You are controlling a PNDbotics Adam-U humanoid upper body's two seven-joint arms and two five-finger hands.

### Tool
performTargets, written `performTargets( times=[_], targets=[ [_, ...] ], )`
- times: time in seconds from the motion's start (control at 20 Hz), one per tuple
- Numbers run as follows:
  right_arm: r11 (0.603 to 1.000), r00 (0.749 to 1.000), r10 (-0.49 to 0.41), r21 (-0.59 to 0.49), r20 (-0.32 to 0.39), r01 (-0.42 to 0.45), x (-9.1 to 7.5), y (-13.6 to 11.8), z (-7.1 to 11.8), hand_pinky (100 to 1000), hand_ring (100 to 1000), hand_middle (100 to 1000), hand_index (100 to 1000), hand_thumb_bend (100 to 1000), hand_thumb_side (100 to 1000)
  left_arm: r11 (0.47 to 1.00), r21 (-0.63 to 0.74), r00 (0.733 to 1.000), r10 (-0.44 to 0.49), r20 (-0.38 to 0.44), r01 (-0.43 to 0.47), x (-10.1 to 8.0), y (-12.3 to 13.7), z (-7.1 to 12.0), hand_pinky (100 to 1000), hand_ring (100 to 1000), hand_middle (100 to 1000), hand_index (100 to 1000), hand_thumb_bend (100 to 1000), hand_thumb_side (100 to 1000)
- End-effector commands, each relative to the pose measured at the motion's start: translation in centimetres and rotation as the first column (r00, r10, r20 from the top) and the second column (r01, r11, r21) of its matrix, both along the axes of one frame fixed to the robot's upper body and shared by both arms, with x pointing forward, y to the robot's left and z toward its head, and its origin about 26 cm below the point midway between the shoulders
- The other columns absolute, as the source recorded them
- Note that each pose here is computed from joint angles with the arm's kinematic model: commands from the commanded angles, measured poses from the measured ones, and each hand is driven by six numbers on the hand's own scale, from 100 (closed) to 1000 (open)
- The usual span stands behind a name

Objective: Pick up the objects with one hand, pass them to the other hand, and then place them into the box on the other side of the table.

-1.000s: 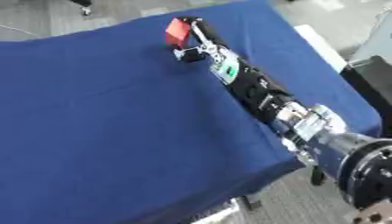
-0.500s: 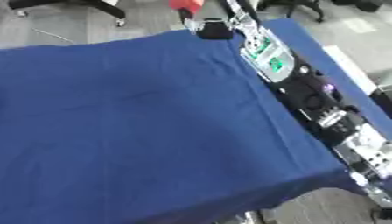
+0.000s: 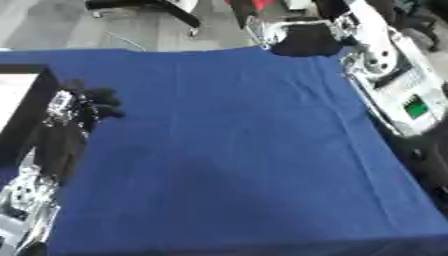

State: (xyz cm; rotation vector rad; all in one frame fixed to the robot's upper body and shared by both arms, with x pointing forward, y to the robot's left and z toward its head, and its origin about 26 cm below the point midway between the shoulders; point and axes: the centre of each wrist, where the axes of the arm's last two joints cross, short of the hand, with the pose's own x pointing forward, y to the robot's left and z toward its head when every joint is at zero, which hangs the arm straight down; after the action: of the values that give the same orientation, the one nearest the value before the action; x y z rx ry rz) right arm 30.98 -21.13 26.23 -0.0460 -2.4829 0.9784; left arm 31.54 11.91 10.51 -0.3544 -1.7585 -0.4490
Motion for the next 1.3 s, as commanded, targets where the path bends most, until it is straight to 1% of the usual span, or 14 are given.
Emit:
performTargets(
  times=[0.05, 0.2, 0.3, 0.35, 0.45, 0.5, 0.6, 0.65, 0.7, 0.8, 0.85, 1.0, 1.15, 1.3],
  targets=[
    [0.998, 0.998, 0.060, -0.017, 0.005, -0.060, -0.5, 1.2, 0.3, 784, 859, 607, 501, 100, 154, 0.995, 0.007, 0.995, -0.097, 0.002, 0.097, -0.1, -1.7, 0.4, 947, 633, 627, 772, 184, 1000],
    [0.996, 0.996, 0.087, -0.024, -0.023, -0.088, -0.6, 2.0, -0.3, 784, 869, 611, 499, 100, 151, 0.980, -0.014, 0.980, -0.200, 0.014, 0.200, -0.4, -3.1, 0.8, 953, 648, 642, 783, 261, 1000],
    [0.995, 0.995, 0.093, -0.025, -0.046, -0.094, -0.6, 2.3, -0.8, 784, 875, 614, 497, 100, 149, 0.960, -0.054, 0.961, -0.273, 0.037, 0.275, -0.6, -3.6, 1.5, 955, 654, 645, 783, 310, 1000],
    [0.995, 0.994, 0.094, -0.025, -0.059, -0.096, -0.7, 2.5, -1.0, 785, 879, 616, 497, 100, 150, 0.946, -0.075, 0.949, -0.313, 0.047, 0.316, -0.8, -3.8, 1.8, 957, 659, 649, 784, 351, 1000],
    [0.994, 0.993, 0.100, -0.025, -0.070, -0.102, -0.7, 2.9, -1.3, 785, 878, 616, 498, 100, 151, 0.909, -0.116, 0.916, -0.397, 0.057, 0.401, -1.1, -4.3, 2.3, 957, 661, 650, 785, 377, 1000],
    [0.994, 0.992, 0.104, -0.022, -0.077, -0.106, -0.7, 3.1, -1.4, 786, 882, 616, 495, 100, 150, 0.883, -0.140, 0.894, -0.444, 0.058, 0.447, -1.2, -4.5, 2.5, 957, 664, 649, 776, 442, 1000],
    [0.993, 0.989, 0.115, -0.022, -0.093, -0.118, -0.7, 3.6, -1.8, 787, 887, 619, 496, 100, 153, 0.827, -0.199, 0.848, -0.527, 0.050, 0.526, -1.6, -5.0, 2.7, 957, 668, 652, 742, 480, 1000],
    [0.992, 0.988, 0.120, -0.025, -0.097, -0.123, -0.7, 3.7, -2.0, 788, 890, 619, 495, 211, 100, 0.804, -0.223, 0.830, -0.556, 0.047, 0.552, -1.7, -5.1, 2.8, 957, 669, 648, 737, 562, 1000],
    [0.991, 0.986, 0.126, -0.027, -0.105, -0.130, -0.7, 3.9, -2.2, 788, 891, 621, 495, 100, 153, 0.780, -0.245, 0.811, -0.584, 0.046, 0.576, -1.8, -5.3, 2.9, 957, 670, 654, 735, 520, 1000],
    [0.989, 0.982, 0.140, -0.027, -0.123, -0.145, -0.7, 4.2, -2.6, 789, 897, 623, 494, 100, 154, 0.733, -0.287, 0.773, -0.632, 0.048, 0.617, -2.0, -5.6, 3.1, 955, 672, 656, 733, 571, 1000],
    [0.988, 0.980, 0.147, -0.028, -0.131, -0.152, -0.7, 4.4, -2.8, 789, 897, 624, 494, 100, 154, 0.712, -0.307, 0.758, -0.650, 0.050, 0.631, -2.1, -5.7, 3.2, 955, 673, 656, 733, 575, 1000],
    [0.985, 0.975, 0.163, -0.038, -0.148, -0.170, -0.8, 4.7, -3.3, 790, 901, 625, 493, 100, 156, 0.658, -0.356, 0.719, -0.692, 0.063, 0.664, -2.2, -5.7, 3.6, 955, 677, 656, 734, 609, 1000],
    [0.986, 0.974, 0.157, -0.032, -0.161, -0.164, -0.6, 4.6, -3.7, 790, 902, 624, 491, 100, 156, 0.613, -0.397, 0.691, -0.718, 0.080, 0.683, -2.2, -5.5, 3.7, 953, 680, 658, 738, 641, 1000],
    [0.989, 0.970, 0.144, -0.006, -0.194, -0.148, -0.3, 4.5, -4.2, 789, 907, 622, 486, 100, 152, 0.572, -0.444, 0.673, -0.733, 0.100, 0.690, -2.2, -5.4, 3.8, 950, 682, 659, 743, 673, 970]
  ],
)
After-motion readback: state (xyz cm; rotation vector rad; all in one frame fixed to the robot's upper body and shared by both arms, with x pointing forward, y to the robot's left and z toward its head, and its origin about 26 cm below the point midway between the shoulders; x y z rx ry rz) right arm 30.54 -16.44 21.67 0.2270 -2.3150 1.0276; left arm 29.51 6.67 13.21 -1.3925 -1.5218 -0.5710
